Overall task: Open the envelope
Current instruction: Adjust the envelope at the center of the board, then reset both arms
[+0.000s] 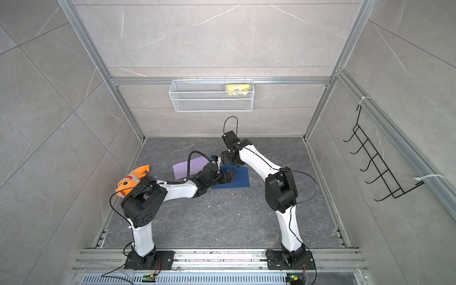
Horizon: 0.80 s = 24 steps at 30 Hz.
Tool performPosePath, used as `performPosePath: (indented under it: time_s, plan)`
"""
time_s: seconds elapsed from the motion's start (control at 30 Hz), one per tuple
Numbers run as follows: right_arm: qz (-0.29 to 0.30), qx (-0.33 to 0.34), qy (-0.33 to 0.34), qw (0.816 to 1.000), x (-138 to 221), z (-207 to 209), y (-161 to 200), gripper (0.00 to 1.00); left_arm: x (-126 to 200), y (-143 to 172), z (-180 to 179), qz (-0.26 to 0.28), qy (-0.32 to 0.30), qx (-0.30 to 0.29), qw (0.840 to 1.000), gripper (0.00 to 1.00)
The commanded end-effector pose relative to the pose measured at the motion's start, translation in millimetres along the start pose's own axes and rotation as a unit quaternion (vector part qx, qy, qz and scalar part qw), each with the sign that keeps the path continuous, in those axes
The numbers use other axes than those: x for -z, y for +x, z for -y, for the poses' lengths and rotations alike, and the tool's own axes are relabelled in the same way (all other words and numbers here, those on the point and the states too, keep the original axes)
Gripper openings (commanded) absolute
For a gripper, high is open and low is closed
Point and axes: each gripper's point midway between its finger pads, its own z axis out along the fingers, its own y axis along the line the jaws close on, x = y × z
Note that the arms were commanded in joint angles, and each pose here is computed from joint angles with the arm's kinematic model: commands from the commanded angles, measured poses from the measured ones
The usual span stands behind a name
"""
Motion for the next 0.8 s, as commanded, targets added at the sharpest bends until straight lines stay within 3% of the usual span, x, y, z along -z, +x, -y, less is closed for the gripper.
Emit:
performPosePath:
  time_s: [0.0,0.17,0.37,0.4,0.5,0.6,0.67,0.77]
  plan:
    - [0.066,0.013,-0.019,0.998,30,-2,-23,0.93,25,-33,0,-0.001,-0.052,-0.086,0.995,1.0]
    - [0.106,0.021,-0.011,0.994,57,11,-23,1.0,56,-69,-15,0.029,-0.108,-0.177,0.978,1.0]
    - [0.15,0.022,0.034,0.988,87,44,-4,1.0,110,-115,-99,0.072,-0.201,-0.133,0.968,1.0]
    - [0.16,0.02,0.052,0.986,93,53,-1,0.99,122,-119,-115,0.088,-0.231,-0.136,0.959,0.99]
    - [0.203,0.009,0.111,0.973,112,84,10,0.99,161,-128,-154,0.141,-0.34,-0.181,0.912,1.0]
    - [0.244,-0.004,0.185,0.952,130,118,21,1.0,179,-121,-169,0.166,-0.375,-0.259,0.874,0.99]
    - [0.251,0.003,0.231,0.94,134,137,30,1.0,185,-109,-182,0.176,-0.384,-0.284,0.861,0.99]
    - [0.259,0.043,0.296,0.919,120,155,36,1.0,191,-95,-207,0.177,-0.395,-0.27,0.86,0.99]
